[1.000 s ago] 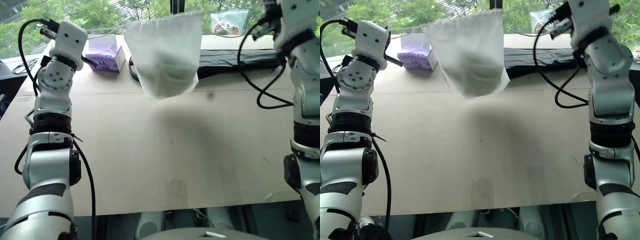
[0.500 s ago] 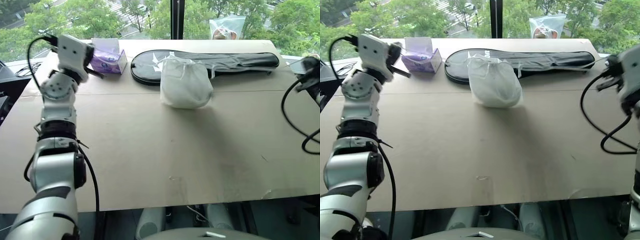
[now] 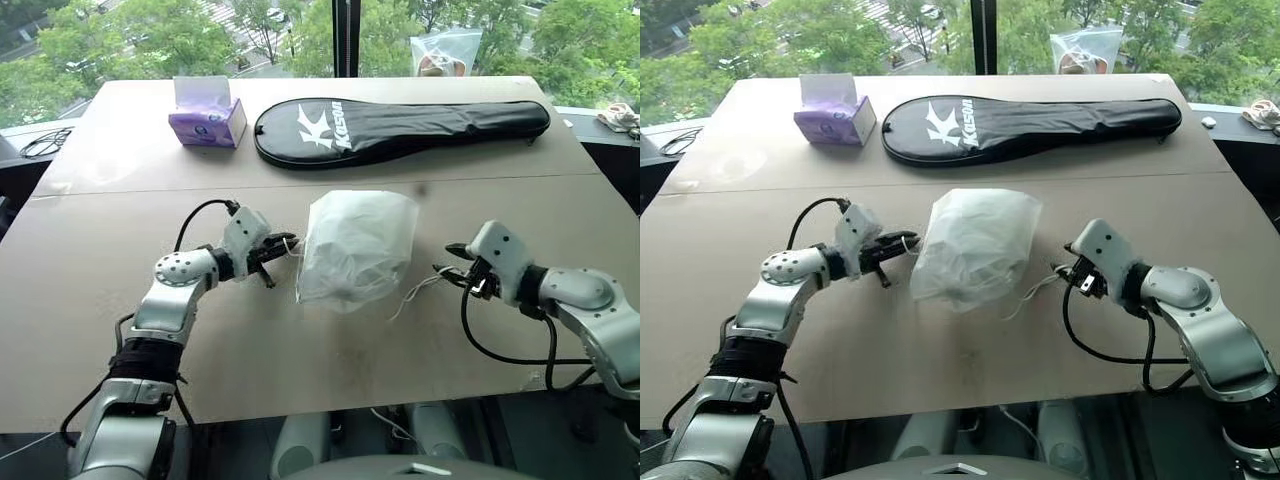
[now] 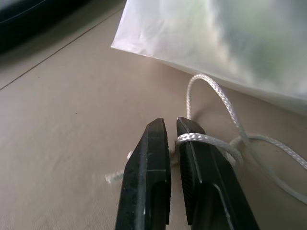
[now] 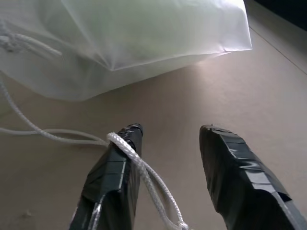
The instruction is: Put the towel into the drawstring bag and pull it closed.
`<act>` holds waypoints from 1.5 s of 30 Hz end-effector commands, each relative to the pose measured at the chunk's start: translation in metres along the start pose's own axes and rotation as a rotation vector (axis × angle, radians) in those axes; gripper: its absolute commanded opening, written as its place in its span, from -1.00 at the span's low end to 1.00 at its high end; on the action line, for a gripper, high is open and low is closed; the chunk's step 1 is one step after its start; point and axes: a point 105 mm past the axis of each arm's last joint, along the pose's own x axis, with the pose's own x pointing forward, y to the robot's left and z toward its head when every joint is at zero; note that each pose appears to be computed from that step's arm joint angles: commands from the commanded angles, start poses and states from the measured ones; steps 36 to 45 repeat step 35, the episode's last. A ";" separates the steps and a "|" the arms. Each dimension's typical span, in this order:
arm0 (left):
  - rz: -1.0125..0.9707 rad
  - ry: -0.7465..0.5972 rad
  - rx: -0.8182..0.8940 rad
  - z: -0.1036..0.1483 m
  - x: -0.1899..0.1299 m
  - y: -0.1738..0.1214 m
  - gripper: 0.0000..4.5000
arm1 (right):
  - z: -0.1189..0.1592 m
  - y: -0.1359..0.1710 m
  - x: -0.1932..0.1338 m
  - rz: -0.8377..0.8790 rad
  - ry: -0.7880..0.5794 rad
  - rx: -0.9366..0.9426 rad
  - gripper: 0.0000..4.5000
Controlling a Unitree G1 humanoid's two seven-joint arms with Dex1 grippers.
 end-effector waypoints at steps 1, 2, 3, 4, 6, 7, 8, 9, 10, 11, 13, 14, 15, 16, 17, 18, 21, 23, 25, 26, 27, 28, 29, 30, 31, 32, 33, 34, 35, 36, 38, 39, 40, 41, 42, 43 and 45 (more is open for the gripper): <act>-0.084 -0.024 -0.028 0.014 -0.027 -0.015 -0.06 | 0.008 0.008 -0.023 0.044 -0.036 0.013 0.67; -0.084 -0.010 -0.039 0.012 -0.033 -0.018 0.17 | 0.005 0.011 -0.029 0.055 -0.029 0.031 0.89; -0.087 -0.005 -0.064 0.010 -0.040 -0.022 0.36 | 0.001 0.015 -0.037 0.069 -0.013 0.049 1.00; -0.083 -0.003 -0.083 0.010 -0.047 -0.025 0.66 | -0.003 0.019 -0.045 0.073 0.001 0.062 1.00; -0.074 0.008 -0.120 0.007 -0.059 -0.032 0.77 | -0.008 0.024 -0.060 0.066 0.009 0.104 1.00; -0.065 0.016 -0.127 0.005 -0.065 -0.035 0.77 | -0.010 0.028 -0.067 0.071 0.009 0.127 1.00; -0.050 0.018 -0.131 0.004 -0.068 -0.038 0.77 | -0.012 0.030 -0.073 0.059 0.007 0.145 1.00; -0.034 0.011 -0.142 0.004 -0.071 -0.039 0.77 | -0.014 0.030 -0.078 0.042 0.005 0.160 1.00; -0.019 0.000 -0.152 0.006 -0.073 -0.042 0.77 | -0.015 0.032 -0.083 0.030 0.000 0.170 1.00; -0.006 -0.012 -0.155 0.007 -0.074 -0.044 0.77 | -0.016 0.033 -0.086 0.015 -0.011 0.177 1.00; 0.023 -0.038 -0.163 0.012 -0.073 -0.045 0.77 | -0.014 0.031 -0.089 -0.014 -0.034 0.174 1.00; 0.035 -0.048 -0.164 0.013 -0.072 -0.045 0.77 | -0.012 0.029 -0.089 -0.029 -0.044 0.156 1.00; 0.048 -0.054 -0.164 0.015 -0.069 -0.044 0.77 | -0.007 0.020 -0.085 -0.069 -0.082 0.125 1.00; 0.058 -0.060 -0.164 0.015 -0.067 -0.043 0.77 | 0.001 0.003 -0.082 -0.154 -0.136 0.113 1.00; 0.058 -0.067 -0.151 0.018 -0.063 -0.041 0.77 | -0.004 -0.011 -0.076 -0.193 -0.086 0.102 1.00; 0.057 -0.071 -0.142 0.019 -0.060 -0.040 0.77 | -0.009 -0.020 -0.072 -0.217 -0.041 0.095 1.00; 0.052 -0.076 -0.139 0.024 -0.058 -0.038 0.77 | -0.053 0.024 -0.083 0.050 0.198 0.137 1.00; 0.045 -0.065 -0.135 0.022 -0.059 -0.040 0.77 | -0.053 0.033 -0.089 0.088 0.192 0.163 1.00; 0.043 -0.057 -0.135 0.020 -0.061 -0.042 0.77 | -0.042 0.035 -0.094 0.093 0.135 0.196 1.00; 0.042 -0.058 -0.138 0.020 -0.062 -0.044 0.77 | -0.034 0.035 -0.096 0.090 0.088 0.207 1.00; 0.040 -0.066 -0.148 0.021 -0.063 -0.046 0.77 | -0.025 0.032 -0.096 0.063 0.025 0.210 1.00; 0.039 -0.072 -0.154 0.022 -0.063 -0.048 0.77 | -0.019 0.029 -0.096 0.038 -0.025 0.216 1.00; 0.038 -0.078 -0.159 0.023 -0.064 -0.050 0.77 | -0.011 0.026 -0.096 0.016 -0.077 0.212 1.00; 0.036 -0.084 -0.168 0.024 -0.066 -0.052 0.77 | -0.007 0.023 -0.097 -0.013 -0.118 0.216 1.00; 0.036 -0.086 -0.172 0.025 -0.068 -0.054 0.77 | -0.004 0.022 -0.098 -0.031 -0.144 0.215 1.00; 0.038 -0.086 -0.178 0.025 -0.071 -0.055 0.77 | -0.001 0.021 -0.099 -0.045 -0.160 0.203 1.00; 0.038 -0.083 -0.187 0.025 -0.073 -0.056 0.77 | -0.001 0.021 -0.100 -0.053 -0.162 0.200 1.00; 0.043 -0.080 -0.198 0.025 -0.076 -0.056 0.77 | -0.002 0.021 -0.100 -0.058 -0.158 0.199 1.00; 0.054 -0.083 -0.213 0.024 -0.078 -0.055 0.77 | -0.003 0.024 -0.099 -0.056 -0.148 0.197 1.00; 0.054 -0.083 -0.213 0.024 -0.078 -0.055 0.77 | -0.003 0.024 -0.099 -0.056 -0.148 0.197 1.00; 0.054 -0.083 -0.213 0.024 -0.078 -0.055 0.77 | -0.003 0.024 -0.099 -0.056 -0.148 0.197 1.00; 0.054 -0.083 -0.213 0.024 -0.078 -0.055 0.77 | -0.003 0.024 -0.099 -0.056 -0.148 0.197 1.00; 0.054 -0.083 -0.213 0.024 -0.078 -0.055 0.77 | -0.003 0.024 -0.099 -0.056 -0.148 0.197 1.00; 0.054 -0.083 -0.213 0.024 -0.078 -0.055 0.77 | -0.003 0.024 -0.099 -0.056 -0.148 0.197 1.00; 0.054 -0.083 -0.213 0.024 -0.078 -0.055 0.77 | -0.003 0.024 -0.099 -0.056 -0.148 0.197 1.00; 0.054 -0.083 -0.213 0.024 -0.078 -0.055 0.77 | -0.003 0.024 -0.099 -0.056 -0.148 0.197 1.00; 0.054 -0.083 -0.213 0.024 -0.078 -0.055 0.77 | -0.003 0.024 -0.099 -0.056 -0.148 0.197 1.00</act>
